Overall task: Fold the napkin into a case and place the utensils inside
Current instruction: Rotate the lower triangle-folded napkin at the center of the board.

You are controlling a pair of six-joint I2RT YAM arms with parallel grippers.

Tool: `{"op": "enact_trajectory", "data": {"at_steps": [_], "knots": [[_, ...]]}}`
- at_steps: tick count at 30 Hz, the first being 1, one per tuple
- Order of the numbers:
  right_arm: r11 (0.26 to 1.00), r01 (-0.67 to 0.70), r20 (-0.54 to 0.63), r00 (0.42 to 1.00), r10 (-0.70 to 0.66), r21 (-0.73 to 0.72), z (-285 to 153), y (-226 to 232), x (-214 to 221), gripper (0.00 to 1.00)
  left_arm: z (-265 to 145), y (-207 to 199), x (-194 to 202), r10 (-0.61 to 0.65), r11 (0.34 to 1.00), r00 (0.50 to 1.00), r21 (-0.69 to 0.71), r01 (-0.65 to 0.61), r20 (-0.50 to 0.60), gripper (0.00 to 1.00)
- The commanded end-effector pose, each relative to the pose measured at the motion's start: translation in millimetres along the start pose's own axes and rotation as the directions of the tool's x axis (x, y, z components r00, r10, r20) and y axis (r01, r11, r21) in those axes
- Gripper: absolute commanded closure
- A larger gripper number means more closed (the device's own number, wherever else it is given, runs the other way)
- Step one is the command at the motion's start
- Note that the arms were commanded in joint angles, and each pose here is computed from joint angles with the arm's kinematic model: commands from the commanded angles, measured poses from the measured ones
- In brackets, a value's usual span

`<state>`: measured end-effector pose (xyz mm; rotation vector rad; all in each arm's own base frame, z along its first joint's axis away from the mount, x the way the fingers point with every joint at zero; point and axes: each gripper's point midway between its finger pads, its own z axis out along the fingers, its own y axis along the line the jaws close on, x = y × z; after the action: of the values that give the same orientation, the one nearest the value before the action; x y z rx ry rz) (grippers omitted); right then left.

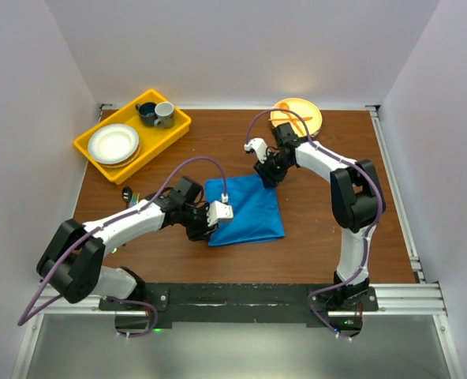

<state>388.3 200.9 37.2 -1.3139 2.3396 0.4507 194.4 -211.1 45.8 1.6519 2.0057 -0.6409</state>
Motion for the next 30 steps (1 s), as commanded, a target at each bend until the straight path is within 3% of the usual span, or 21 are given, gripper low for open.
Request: {"op": "enact_trajectory", "data": {"at_steps": [1, 5, 10, 17, 20, 24, 27, 30], "knots": [[1.0, -0.004, -0.074, 0.997, 0.003, -0.008, 0.7, 6.7, 23.1, 0.65, -1.4, 2.7, -16.2, 0.064, 0.998, 0.997, 0.006, -0.064, 0.035, 0.61], [0.999, -0.035, -0.104, 0.994, 0.031, -0.037, -5.2, 22.1, 39.6, 0.69, 12.4, -0.1, -16.5, 0.096, 0.995, 0.995, -0.004, -0.096, -0.025, 0.67], [0.995, -0.075, -0.132, 0.989, 0.066, -0.066, -12.3, 42.2, 59.7, 0.7, 24.5, 15.2, 1.3, 0.036, 0.997, 0.992, -0.057, -0.043, -0.122, 0.76], [0.975, -0.131, -0.157, 0.982, 0.104, -0.178, -27.4, 94.2, 80.1, 0.72, 10.5, 74.6, 17.0, -0.042, 0.982, 0.99, -0.188, 0.016, -0.132, 0.79], [0.949, -0.1, -0.139, 0.988, 0.061, -0.299, -30.5, 139.5, 75.4, 0.71, 5.5, 97.9, 6.8, -0.006, 0.977, 0.994, -0.212, -0.018, -0.113, 0.7], [0.912, -0.087, -0.027, 0.996, 0.083, -0.4, -56.9, 170.3, 35.6, 0.63, -15.0, 119.5, -32.0, -0.05, 0.972, 0.998, -0.227, 0.058, 0.039, 0.55], [0.903, -0.093, 0.004, 0.995, 0.104, -0.42, -69.3, 163.8, 10.3, 0.61, -26.9, 123.4, -38.7, -0.138, 0.964, 0.985, -0.213, 0.158, 0.104, 0.53], [0.941, -0.087, 0.039, 0.994, 0.106, -0.328, -69.1, 127.0, -3.2, 0.61, -31.4, 113.6, -40.6, -0.238, 0.954, 0.962, -0.155, 0.257, 0.135, 0.53]]}}
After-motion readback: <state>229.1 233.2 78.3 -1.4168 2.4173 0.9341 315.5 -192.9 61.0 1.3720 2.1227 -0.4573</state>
